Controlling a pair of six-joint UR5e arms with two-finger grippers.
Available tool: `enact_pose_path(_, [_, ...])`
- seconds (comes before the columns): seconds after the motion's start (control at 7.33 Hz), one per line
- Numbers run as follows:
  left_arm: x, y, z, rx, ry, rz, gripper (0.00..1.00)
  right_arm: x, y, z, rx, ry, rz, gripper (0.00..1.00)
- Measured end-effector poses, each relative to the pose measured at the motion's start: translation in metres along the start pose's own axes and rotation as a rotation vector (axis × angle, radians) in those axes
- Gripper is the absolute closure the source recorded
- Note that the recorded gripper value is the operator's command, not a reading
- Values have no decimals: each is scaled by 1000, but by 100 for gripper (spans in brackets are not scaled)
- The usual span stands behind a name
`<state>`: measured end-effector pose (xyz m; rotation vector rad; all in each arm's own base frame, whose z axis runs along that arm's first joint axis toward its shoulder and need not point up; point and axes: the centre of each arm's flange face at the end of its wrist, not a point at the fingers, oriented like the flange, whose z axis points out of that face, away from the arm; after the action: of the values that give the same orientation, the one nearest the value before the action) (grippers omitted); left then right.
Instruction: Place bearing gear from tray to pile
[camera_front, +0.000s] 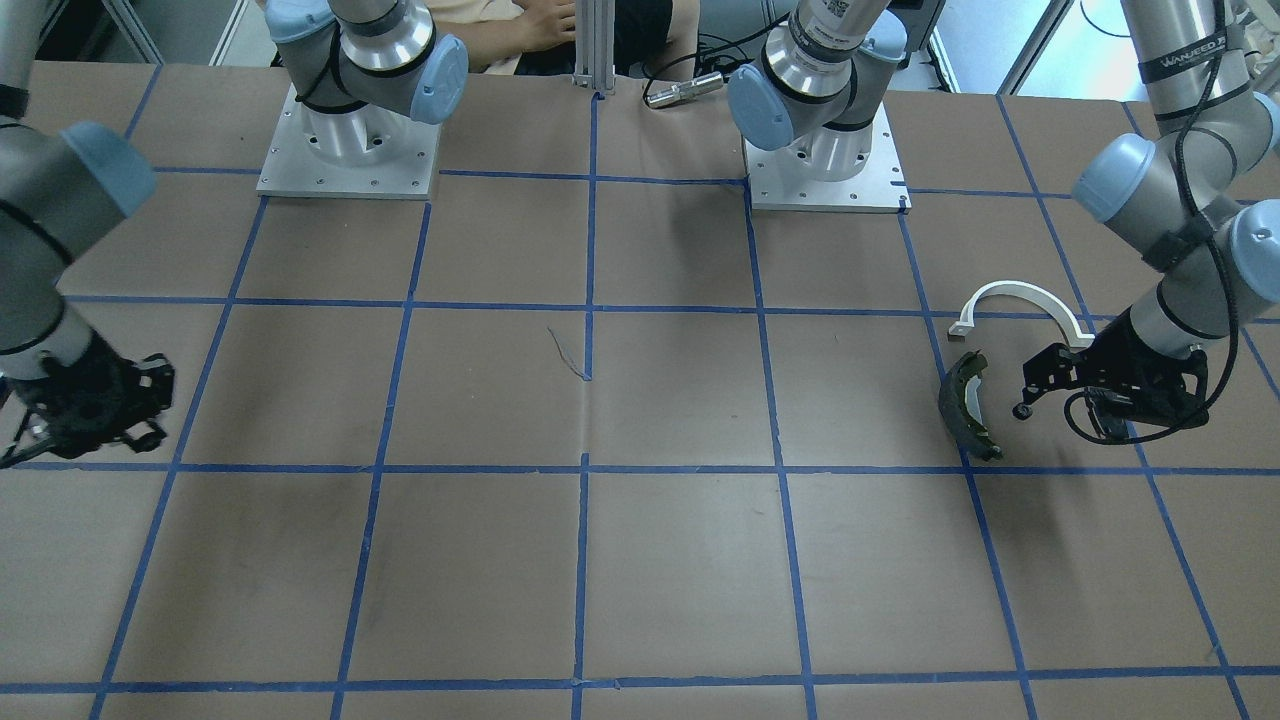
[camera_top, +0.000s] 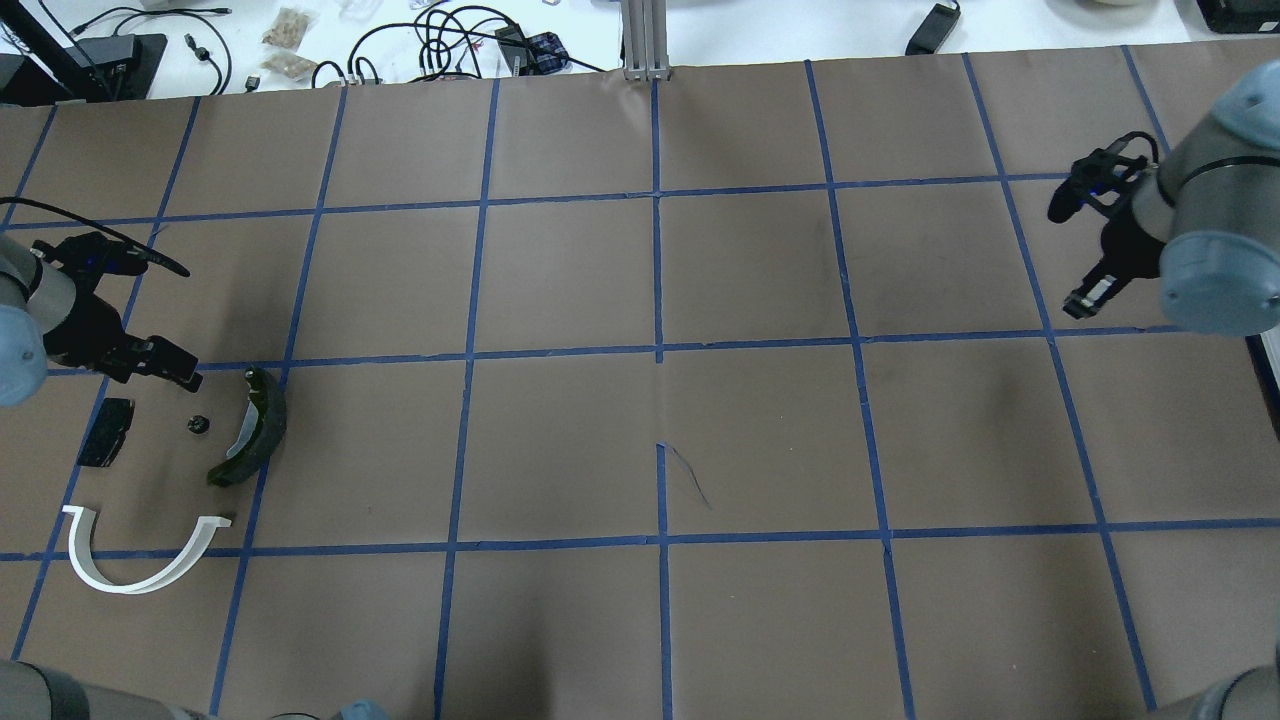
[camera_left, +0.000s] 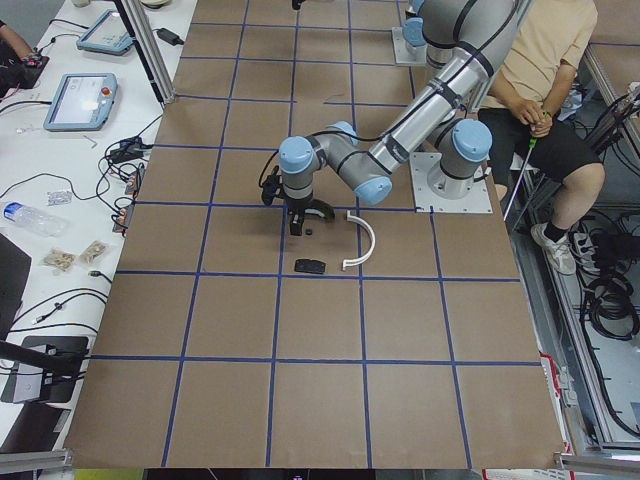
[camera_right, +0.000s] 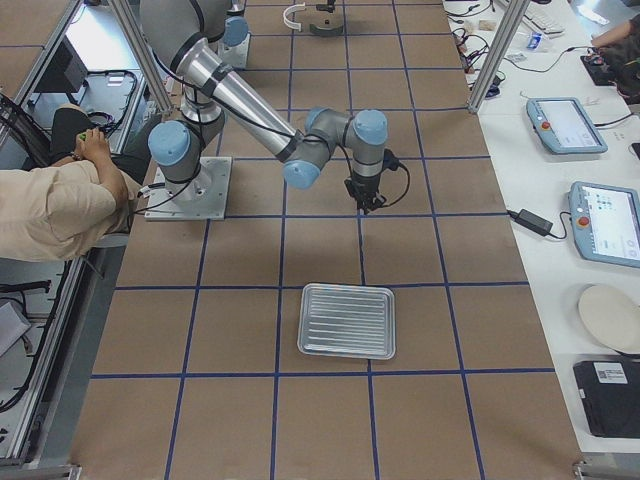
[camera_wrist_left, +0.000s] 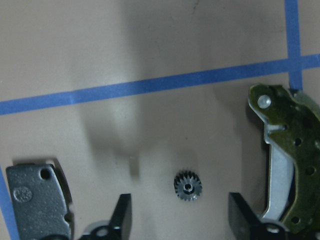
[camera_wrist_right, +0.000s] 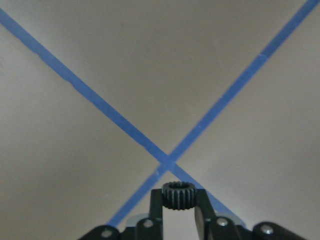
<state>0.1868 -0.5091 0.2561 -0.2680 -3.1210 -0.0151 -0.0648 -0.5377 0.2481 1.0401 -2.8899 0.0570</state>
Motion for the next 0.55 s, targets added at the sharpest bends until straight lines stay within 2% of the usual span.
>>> enact_pose_path(0.27, [68, -32, -69, -34, 22, -58, 0, -121, -72, -6, 31, 4, 214, 100])
enact_pose_path(0.55, [161, -49, -155, -53, 19, -198, 0, -227, -132, -11, 56, -19, 387, 100])
